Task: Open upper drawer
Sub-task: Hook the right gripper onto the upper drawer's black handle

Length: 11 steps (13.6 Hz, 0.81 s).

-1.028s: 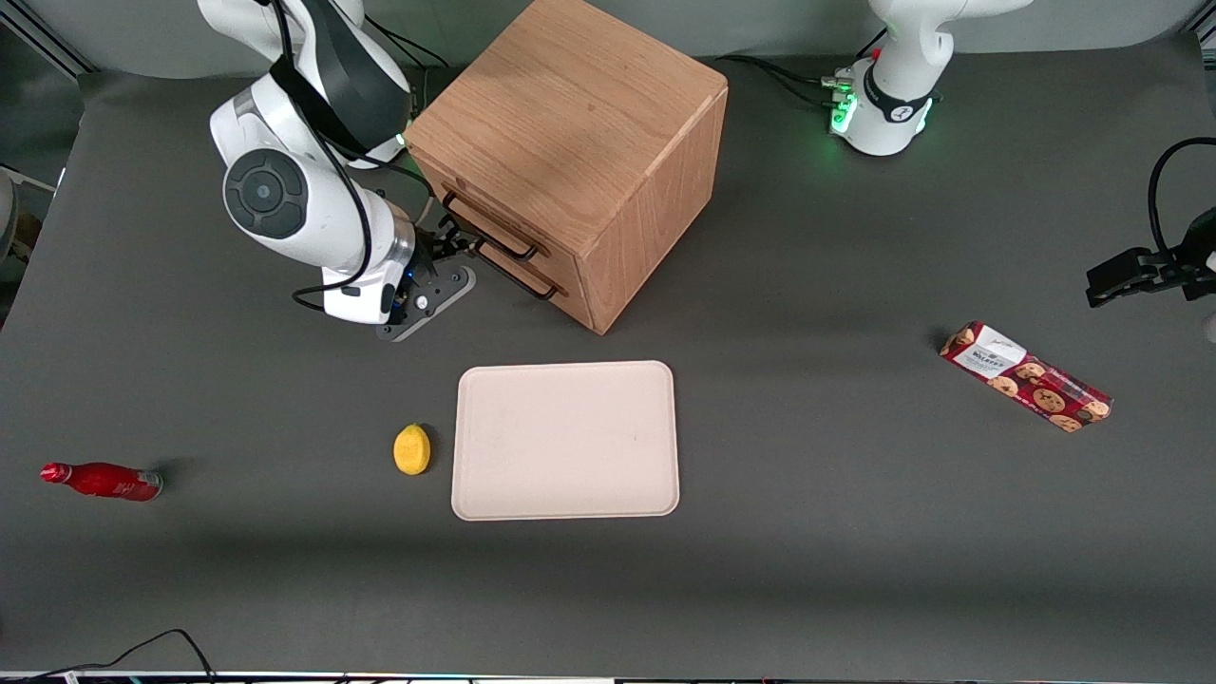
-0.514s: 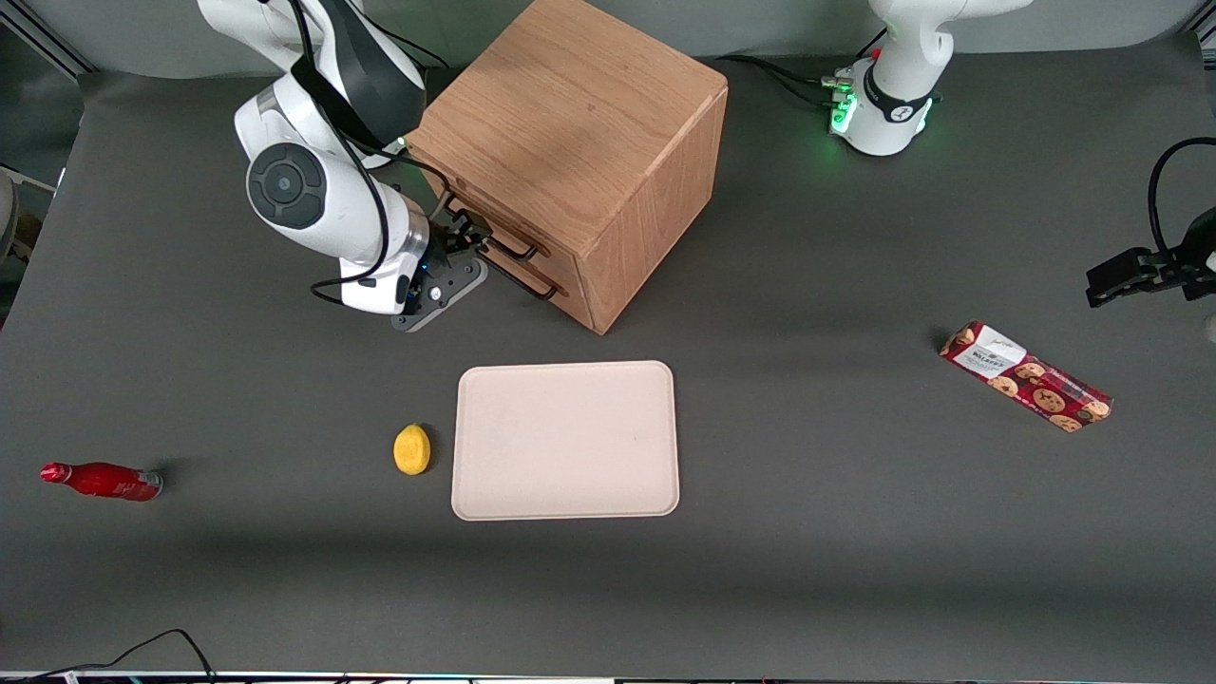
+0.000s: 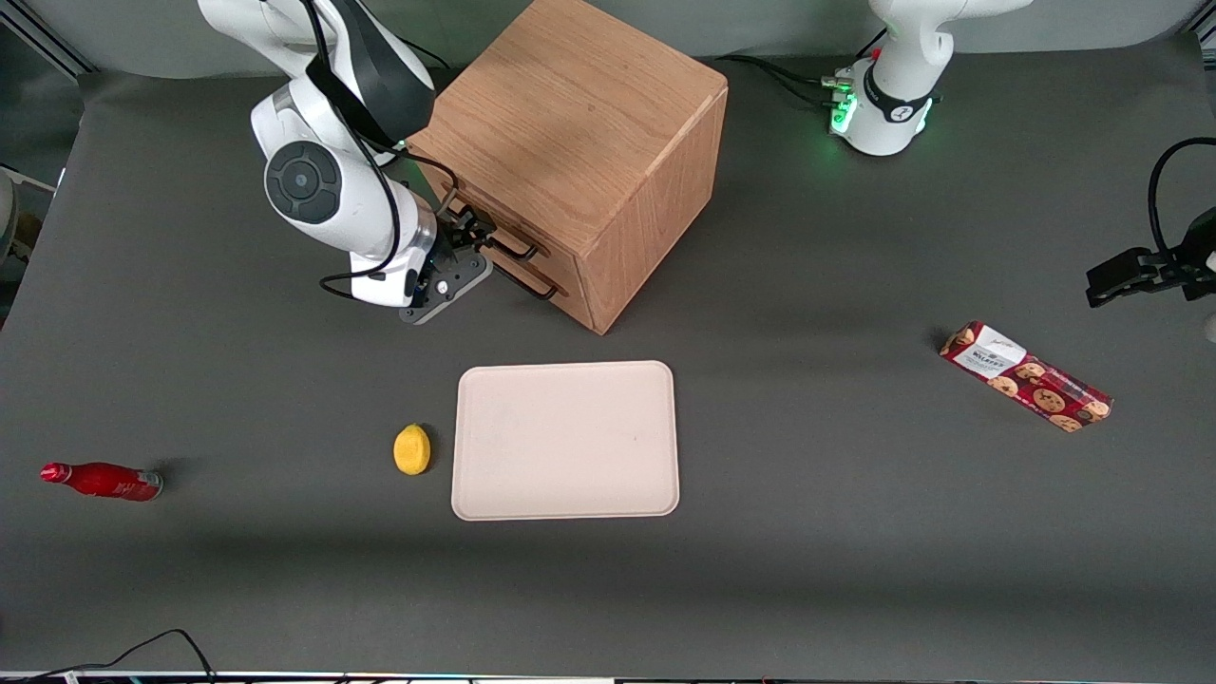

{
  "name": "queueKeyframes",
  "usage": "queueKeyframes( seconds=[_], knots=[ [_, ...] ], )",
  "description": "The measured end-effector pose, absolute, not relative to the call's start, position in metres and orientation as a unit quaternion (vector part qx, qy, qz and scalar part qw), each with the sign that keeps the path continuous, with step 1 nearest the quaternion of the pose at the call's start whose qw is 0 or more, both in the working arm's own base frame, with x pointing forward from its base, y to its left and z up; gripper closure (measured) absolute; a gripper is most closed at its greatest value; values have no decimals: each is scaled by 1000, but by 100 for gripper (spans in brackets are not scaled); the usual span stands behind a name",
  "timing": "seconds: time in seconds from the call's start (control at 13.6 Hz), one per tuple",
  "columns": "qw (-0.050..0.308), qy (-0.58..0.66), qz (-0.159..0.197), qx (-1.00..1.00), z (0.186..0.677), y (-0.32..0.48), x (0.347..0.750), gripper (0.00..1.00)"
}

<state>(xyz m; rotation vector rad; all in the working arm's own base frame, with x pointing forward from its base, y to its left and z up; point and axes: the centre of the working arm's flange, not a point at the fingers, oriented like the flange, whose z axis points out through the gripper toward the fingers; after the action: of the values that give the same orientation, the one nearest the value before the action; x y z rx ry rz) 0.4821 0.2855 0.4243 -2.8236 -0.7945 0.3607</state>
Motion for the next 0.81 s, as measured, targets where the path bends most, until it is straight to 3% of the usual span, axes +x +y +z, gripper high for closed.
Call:
queueKeyframes(
  seconds=[0.81],
  knots=[
    [97, -266, 137, -949, 425, 287, 463, 0]
  ],
)
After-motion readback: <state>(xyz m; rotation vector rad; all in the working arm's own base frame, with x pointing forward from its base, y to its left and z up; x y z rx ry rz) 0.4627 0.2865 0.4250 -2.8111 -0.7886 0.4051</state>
